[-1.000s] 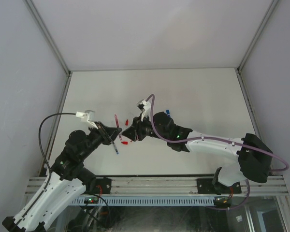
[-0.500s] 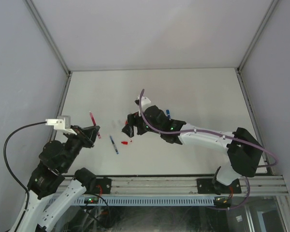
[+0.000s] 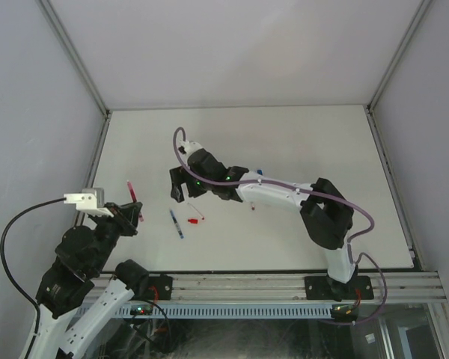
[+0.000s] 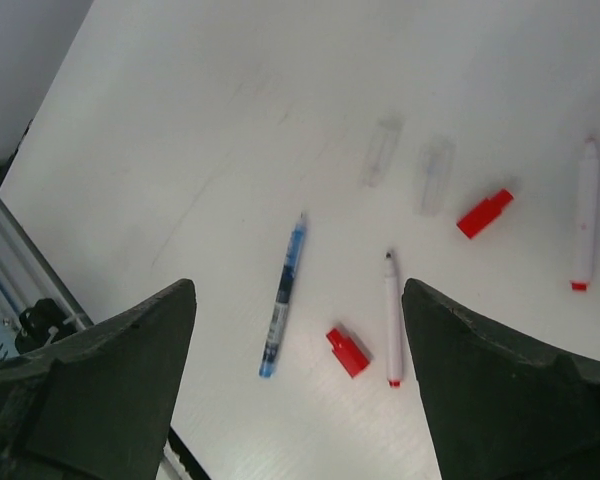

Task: Insert the pens into the pen caps
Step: Move the pen cap to the center of the board.

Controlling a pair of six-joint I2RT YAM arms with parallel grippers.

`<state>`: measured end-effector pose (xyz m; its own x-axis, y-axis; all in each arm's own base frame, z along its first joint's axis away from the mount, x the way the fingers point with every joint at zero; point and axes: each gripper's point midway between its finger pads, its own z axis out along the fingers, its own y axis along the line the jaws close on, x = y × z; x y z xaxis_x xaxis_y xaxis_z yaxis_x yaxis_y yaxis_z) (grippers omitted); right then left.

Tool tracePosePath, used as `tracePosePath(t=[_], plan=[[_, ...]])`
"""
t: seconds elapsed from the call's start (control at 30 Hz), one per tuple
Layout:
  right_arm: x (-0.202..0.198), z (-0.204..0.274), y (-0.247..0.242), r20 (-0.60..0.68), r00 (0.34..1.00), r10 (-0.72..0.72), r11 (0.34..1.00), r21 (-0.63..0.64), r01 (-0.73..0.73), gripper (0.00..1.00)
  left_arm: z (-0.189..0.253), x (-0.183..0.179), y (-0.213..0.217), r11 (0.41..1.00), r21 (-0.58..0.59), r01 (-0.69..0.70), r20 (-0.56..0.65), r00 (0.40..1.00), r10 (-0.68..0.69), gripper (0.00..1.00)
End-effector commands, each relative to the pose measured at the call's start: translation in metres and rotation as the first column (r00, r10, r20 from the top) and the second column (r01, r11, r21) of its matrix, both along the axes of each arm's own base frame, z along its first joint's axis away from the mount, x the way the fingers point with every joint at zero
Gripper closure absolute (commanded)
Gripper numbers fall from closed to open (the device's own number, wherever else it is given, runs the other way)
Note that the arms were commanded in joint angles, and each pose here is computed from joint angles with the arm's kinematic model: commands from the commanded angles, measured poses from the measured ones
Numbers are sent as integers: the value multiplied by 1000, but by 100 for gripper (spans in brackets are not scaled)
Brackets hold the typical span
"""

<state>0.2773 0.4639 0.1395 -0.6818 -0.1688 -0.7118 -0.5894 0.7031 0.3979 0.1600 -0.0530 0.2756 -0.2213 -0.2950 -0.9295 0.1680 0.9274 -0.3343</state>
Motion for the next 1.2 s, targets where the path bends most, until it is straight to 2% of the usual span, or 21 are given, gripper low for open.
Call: tracePosePath(t=[0.0,0.33,0.6,0.77,1.17], plan=[[11,6,25,15,999,47,999,-24,-47,18,16,-3,12,999,7,-41,62,997,40,100],[39,-7,72,13,998,62,998,-32,-61,35,20,-9,32,992,-43,-122,115,985,126,100],[65,-28,81,22,1000,-9,996,-86,11,49,16,-4,30,991,-28,-131,87,987,133,100],[72,-40,79,29,999,-38,990,-134,42,52,16,-4,30,991,-29,-129,90,987,131,100],[72,-63,74,11,998,-58,980,-190,59,52,15,-3,27,992,-23,-120,84,989,122,100]])
